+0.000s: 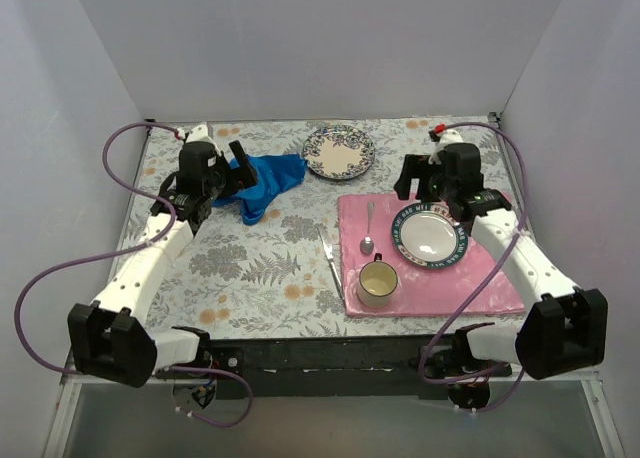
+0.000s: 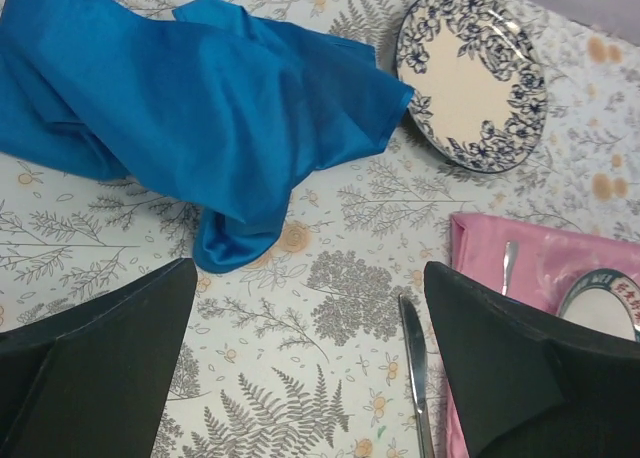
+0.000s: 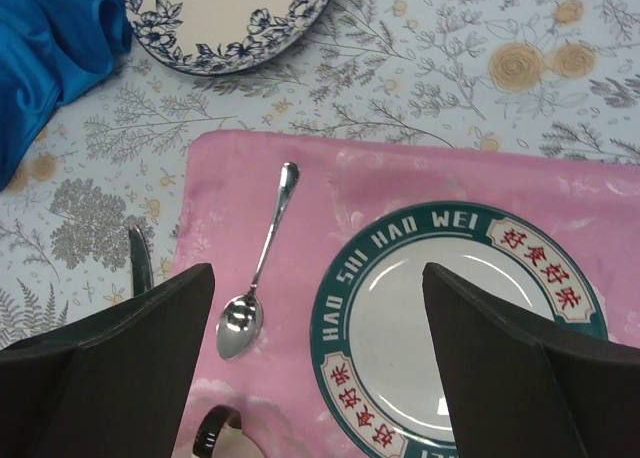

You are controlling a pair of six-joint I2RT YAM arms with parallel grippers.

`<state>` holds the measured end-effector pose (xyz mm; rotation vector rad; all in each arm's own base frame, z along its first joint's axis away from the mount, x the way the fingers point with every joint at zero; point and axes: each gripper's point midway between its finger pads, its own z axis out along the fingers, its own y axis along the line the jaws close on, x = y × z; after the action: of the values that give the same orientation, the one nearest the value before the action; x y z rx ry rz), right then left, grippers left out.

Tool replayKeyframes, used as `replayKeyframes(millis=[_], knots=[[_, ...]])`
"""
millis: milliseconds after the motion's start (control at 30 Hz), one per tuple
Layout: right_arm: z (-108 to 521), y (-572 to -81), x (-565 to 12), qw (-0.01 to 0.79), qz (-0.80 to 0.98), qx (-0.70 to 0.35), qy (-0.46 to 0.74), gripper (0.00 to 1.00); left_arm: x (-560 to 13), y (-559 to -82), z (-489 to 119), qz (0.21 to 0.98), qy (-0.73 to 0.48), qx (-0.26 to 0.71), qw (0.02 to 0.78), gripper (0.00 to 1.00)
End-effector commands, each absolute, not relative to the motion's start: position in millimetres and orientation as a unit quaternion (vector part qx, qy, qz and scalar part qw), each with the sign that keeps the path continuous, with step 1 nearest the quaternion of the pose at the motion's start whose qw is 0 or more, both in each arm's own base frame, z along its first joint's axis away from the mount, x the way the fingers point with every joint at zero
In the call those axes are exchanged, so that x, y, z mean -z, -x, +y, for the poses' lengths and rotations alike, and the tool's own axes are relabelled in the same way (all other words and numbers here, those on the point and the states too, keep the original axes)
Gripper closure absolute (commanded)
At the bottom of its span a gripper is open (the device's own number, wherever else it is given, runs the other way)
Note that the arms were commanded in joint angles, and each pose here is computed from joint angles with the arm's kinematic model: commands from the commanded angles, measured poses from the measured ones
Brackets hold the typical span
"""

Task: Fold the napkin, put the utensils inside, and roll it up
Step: Flatten the napkin out

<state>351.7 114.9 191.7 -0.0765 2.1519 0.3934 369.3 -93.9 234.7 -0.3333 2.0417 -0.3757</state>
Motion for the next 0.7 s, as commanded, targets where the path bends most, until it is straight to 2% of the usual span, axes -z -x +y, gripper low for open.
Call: replayKeyframes(millis=[0, 133, 167, 367, 667], knots=[[154, -372, -212, 0.468, 0.868, -0.152, 0.071, 0.09, -230, -386, -86, 0.866, 0.143, 0.109, 0.467, 0.02], [209, -385, -225, 0.464, 0.859, -0.187, 0.114, 0.10, -177, -413, -84, 0.910, 0.139, 0.049, 0.388, 0.02], [230, -385, -214, 0.449, 0.863, -0.192, 0.133, 0.10, -170, -419, -77, 0.912, 0.146, 0.024, 0.382, 0.02], [309, -395, -200, 0.418, 0.853, -0.239, 0.199, 0.14, -153, -469, -76, 0.906, 0.173, -0.008, 0.386, 0.02], [367, -401, -191, 0.396, 0.839, -0.301, 0.220, 0.16, -125, -515, -84, 0.911, 0.168, -0.022, 0.375, 0.02]])
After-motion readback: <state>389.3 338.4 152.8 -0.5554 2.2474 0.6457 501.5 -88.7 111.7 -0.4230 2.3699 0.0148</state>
